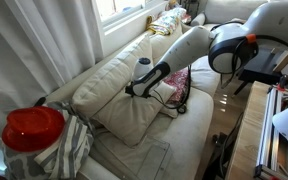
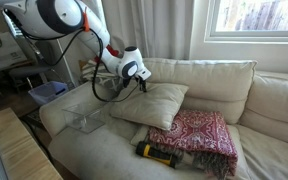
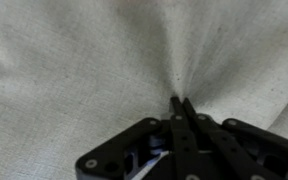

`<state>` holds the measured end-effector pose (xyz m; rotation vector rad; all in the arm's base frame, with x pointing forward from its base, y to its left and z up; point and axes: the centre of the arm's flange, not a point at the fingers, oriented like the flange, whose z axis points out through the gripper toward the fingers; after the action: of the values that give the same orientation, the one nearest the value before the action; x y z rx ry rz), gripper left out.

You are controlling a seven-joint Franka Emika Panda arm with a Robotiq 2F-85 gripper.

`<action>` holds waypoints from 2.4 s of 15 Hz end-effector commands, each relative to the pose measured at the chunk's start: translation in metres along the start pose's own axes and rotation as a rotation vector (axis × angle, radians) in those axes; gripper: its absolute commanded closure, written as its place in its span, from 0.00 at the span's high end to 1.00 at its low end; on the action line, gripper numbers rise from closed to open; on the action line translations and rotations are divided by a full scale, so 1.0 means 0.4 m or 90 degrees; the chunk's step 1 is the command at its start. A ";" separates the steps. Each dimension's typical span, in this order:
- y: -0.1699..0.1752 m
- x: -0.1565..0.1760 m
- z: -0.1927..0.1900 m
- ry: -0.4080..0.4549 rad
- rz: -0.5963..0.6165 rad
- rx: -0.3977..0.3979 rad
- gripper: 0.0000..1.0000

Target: Pick up the white pillow from the red patterned blanket and put it on the left side of the couch

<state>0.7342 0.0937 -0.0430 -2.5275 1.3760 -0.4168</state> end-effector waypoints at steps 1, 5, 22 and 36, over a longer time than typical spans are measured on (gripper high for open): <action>0.029 -0.013 -0.087 -0.039 0.000 0.007 0.01; 0.075 -0.034 -0.200 -0.064 0.001 0.019 0.01; 0.145 -0.189 -0.560 -0.042 0.073 0.170 0.01; 0.020 -0.252 -0.498 -0.121 0.039 0.264 0.01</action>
<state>0.5884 0.1579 0.1269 -2.1775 1.1927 -0.3817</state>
